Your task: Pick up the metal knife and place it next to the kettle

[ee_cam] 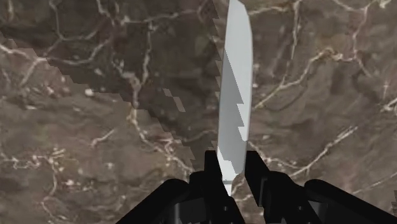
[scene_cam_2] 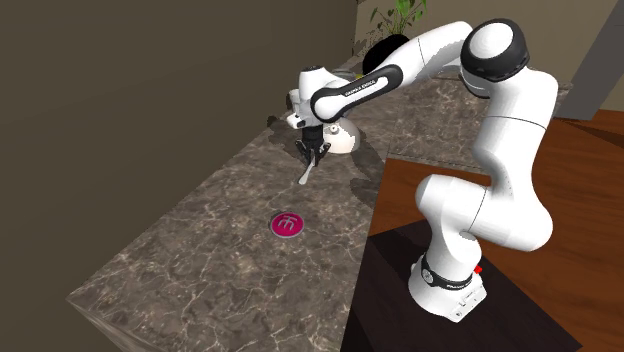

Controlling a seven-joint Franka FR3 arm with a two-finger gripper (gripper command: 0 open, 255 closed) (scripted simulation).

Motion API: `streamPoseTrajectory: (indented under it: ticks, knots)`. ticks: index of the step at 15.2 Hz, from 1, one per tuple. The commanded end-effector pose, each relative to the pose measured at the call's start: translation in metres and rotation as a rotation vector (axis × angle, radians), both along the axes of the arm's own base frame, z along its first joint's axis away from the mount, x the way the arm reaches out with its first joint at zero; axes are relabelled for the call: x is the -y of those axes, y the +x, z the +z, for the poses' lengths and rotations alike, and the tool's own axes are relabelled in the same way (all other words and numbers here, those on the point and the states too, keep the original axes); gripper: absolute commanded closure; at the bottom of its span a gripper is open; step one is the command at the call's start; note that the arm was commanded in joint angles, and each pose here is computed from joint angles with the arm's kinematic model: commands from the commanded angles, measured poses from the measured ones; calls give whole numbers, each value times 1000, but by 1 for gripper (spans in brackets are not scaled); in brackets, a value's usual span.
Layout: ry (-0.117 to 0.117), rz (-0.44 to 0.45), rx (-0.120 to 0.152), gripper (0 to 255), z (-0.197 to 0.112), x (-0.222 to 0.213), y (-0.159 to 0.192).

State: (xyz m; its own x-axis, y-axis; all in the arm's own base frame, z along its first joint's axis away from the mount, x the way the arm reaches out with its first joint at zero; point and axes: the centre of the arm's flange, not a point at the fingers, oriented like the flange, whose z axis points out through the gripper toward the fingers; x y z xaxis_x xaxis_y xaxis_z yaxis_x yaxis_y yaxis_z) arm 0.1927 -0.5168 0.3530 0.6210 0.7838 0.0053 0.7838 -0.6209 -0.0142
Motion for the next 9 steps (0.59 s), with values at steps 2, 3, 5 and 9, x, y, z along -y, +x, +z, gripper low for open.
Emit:
streamPoseTrajectory:
  ticks: [2, 3, 5, 9]
  knots:
    - [0, 0, 0, 255, -1, 0, 0]
    - [0, 0, 0, 255, -1, 0, 0]
    - [0, 0, 0, 255, -1, 0, 0]
    - [0, 0, 0, 0, -1, 0, 0]
